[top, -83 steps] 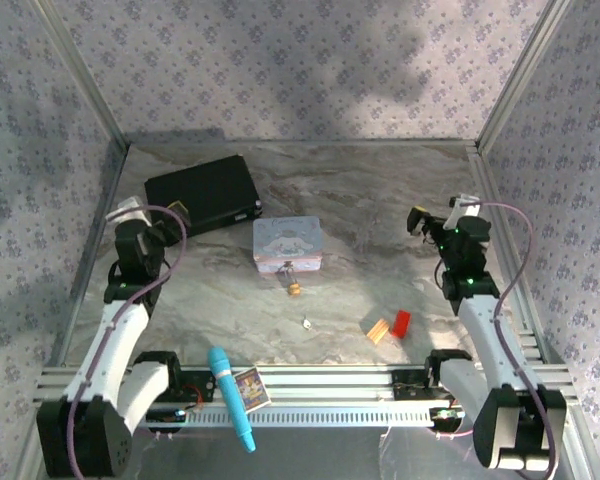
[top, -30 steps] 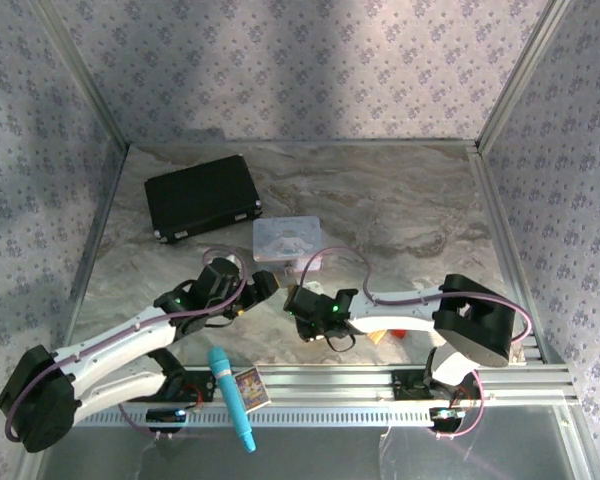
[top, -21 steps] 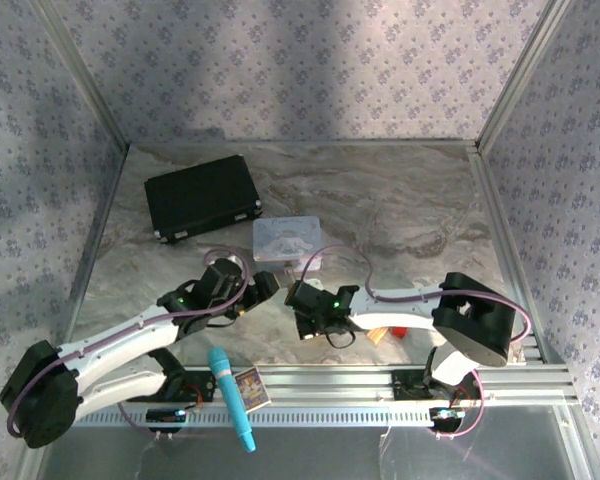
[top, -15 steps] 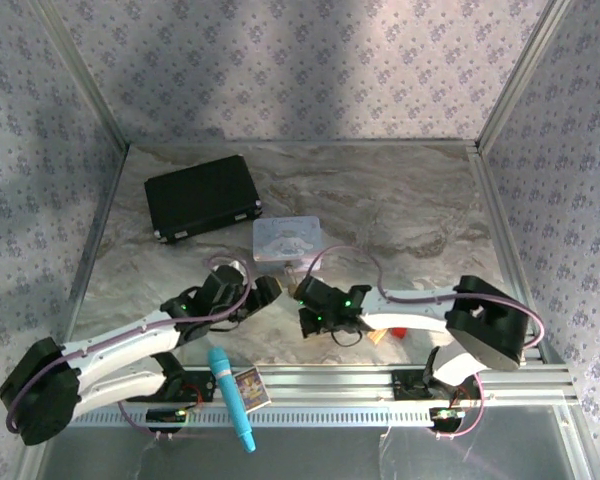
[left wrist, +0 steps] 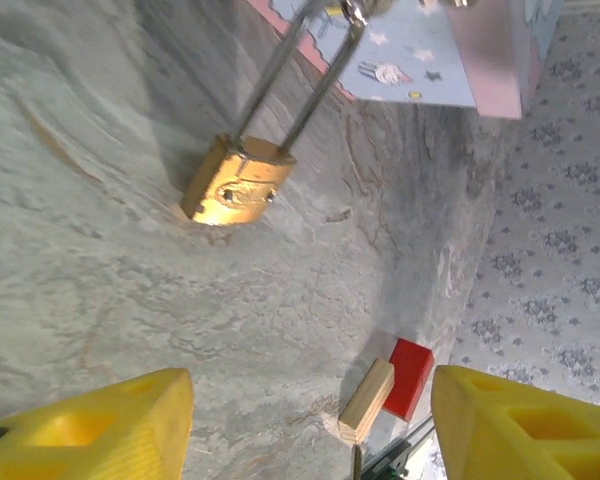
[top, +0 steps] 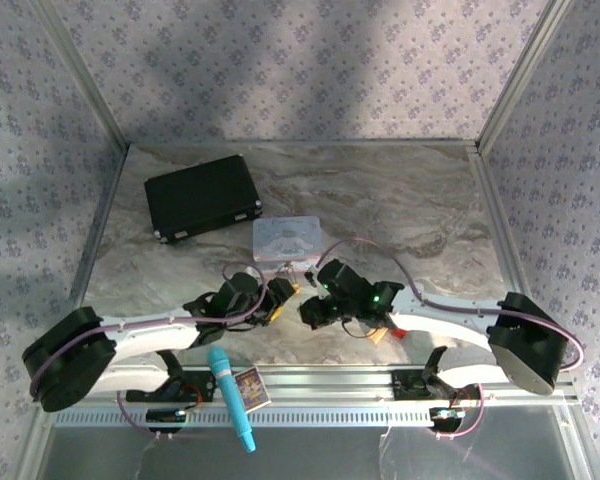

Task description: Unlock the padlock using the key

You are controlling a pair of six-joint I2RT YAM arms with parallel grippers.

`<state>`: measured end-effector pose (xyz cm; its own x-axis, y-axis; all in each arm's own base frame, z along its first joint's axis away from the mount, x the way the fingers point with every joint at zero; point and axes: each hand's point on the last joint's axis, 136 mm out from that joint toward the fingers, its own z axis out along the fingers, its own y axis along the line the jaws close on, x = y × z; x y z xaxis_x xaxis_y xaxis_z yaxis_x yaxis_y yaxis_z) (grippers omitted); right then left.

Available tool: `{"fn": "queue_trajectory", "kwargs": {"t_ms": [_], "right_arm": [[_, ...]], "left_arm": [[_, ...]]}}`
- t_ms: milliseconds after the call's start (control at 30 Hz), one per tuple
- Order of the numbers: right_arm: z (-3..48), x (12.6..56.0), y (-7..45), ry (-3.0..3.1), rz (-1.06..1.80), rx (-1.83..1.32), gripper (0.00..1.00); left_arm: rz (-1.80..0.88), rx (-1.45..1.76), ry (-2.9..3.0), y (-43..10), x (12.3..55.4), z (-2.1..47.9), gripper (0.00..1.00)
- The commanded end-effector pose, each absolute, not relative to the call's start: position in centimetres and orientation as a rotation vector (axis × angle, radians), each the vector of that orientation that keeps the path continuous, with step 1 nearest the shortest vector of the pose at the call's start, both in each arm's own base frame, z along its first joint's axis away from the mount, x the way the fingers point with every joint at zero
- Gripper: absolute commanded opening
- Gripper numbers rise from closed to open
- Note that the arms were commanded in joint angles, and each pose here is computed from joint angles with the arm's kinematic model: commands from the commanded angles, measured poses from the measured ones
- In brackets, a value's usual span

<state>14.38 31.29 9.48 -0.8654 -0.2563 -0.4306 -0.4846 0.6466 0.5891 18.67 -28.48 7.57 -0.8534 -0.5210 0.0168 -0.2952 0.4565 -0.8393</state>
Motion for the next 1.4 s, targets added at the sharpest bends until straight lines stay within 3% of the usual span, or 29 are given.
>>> {"fn": "queue_trajectory", "kwargs": {"t_ms": [0,100,200,333,433,533,833,867,967,1367], "right_arm": [[9.9,13.9,31.0,2.526,1.093,-0.631,0.00],[9.6,14.7,30.0,2.544,1.077,-0.542,0.00],[10.3,14.7,30.2,2.517,1.112,-0.537,0.00],[9.8,14.9,29.2,2.542,1.059,-0.548,0.00],[6.9,14.7,26.7,2.723,0.843,-0.528,0.00],[4.8,14.4,25.0,2.830,0.612,-0.586,0.00],[2.0,13.4,25.8,2.956,0.313,-0.823,0.00],[1.6,13.3,25.6,2.973,0.286,-0.816,0.03],[0.9,12.9,25.4,2.996,0.282,-0.795,0.17],[3.9,14.4,24.6,2.927,0.397,-0.521,0.29]], "left_arm": [[-1.503,-0.691,2.400,-31.2,19.2,10.5,0.56],[-1.491,-0.689,2.412,-31.5,18.8,10.1,0.48],[-1.453,-0.685,2.418,-31.4,18.6,9.7,0.33],[-1.431,-0.679,2.432,-31.2,18.5,9.5,0.25],[-1.271,-0.723,2.450,-28.9,18.5,8.2,0.26],[-1.126,-0.741,2.428,-26.1,18.7,7.9,0.35],[-1.069,-0.723,2.415,-24.0,18.5,8.1,0.39],[-1.065,-0.730,2.417,-23.9,18.4,7.9,0.41],[-1.051,-0.741,2.425,-23.6,18.3,7.5,0.43],[-1.021,-0.694,2.446,-24.5,18.8,7.6,0.44]]}}
